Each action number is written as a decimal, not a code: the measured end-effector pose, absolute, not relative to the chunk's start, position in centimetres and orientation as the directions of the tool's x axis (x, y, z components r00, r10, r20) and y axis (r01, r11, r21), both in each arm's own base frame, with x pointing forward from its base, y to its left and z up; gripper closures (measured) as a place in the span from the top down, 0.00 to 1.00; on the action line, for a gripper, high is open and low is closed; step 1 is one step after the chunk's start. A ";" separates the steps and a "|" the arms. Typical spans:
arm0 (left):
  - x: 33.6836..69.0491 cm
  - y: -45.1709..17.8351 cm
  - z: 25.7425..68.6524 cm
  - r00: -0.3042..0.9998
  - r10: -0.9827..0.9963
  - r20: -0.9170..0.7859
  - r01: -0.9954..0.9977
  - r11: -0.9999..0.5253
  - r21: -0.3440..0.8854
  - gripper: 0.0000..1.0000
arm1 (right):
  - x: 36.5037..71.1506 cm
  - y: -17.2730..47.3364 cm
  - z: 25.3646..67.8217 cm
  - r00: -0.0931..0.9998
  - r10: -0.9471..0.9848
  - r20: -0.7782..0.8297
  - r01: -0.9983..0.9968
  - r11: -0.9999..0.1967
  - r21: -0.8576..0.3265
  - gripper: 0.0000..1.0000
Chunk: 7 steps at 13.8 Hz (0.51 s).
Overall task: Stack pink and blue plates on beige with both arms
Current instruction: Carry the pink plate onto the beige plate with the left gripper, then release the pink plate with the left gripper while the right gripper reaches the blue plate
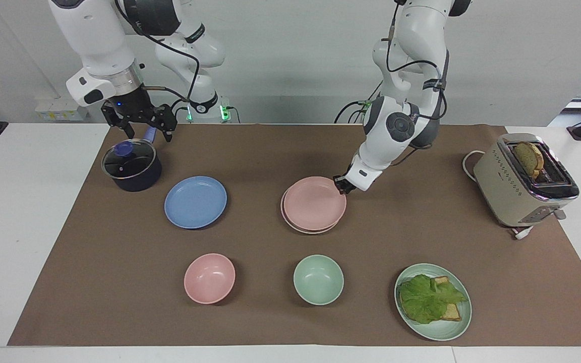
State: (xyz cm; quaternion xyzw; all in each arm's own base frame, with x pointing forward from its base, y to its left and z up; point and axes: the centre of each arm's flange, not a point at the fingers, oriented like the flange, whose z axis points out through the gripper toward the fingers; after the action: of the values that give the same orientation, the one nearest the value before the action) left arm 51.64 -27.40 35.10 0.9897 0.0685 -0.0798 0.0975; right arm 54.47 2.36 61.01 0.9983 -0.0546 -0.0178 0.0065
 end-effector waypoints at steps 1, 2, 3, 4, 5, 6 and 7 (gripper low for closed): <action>51.6 -27.4 35.1 0.978 0.120 -0.171 0.151 -0.972 0.182 0.46 | 54.5 2.4 61.0 0.993 -0.109 -0.032 -0.109 -0.994 0.015 1.00; 51.7 -27.3 35.1 0.978 0.121 -0.171 0.152 -0.971 0.182 0.59 | 54.6 2.4 61.1 0.994 -0.109 -0.027 -0.109 -0.994 0.014 1.00; 51.8 -27.2 35.2 0.978 0.124 -0.169 0.155 -0.971 0.182 0.69 | 54.7 2.4 61.1 0.994 -0.109 -0.020 -0.109 -0.994 0.013 1.00; 52.1 -26.7 35.3 0.977 0.131 -0.167 0.161 -0.970 0.183 0.82 | 54.8 2.4 61.1 0.994 -0.109 -0.011 -0.109 -0.994 0.011 1.00; 52.6 -25.9 35.4 0.977 0.140 -0.161 0.169 -0.968 0.184 0.93 | 55.0 2.4 61.1 0.994 -0.108 0.006 -0.108 -0.994 0.008 1.00; 53.3 -24.6 35.8 0.978 0.144 -0.148 0.170 -0.968 0.184 1.00 | 55.3 2.4 60.8 0.994 -0.103 0.024 -0.103 -0.995 0.006 1.00; 54.2 -22.9 36.3 0.981 0.142 -0.131 0.164 -0.970 0.181 1.00 | 55.5 2.2 59.9 0.995 -0.095 0.031 -0.095 -0.995 0.004 1.00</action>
State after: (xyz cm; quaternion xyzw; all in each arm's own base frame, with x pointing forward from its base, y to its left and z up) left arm 54.20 -22.93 36.31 0.9906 0.0773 -0.0586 0.0961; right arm 55.48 2.22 59.92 0.9988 -0.0474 0.0154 0.0025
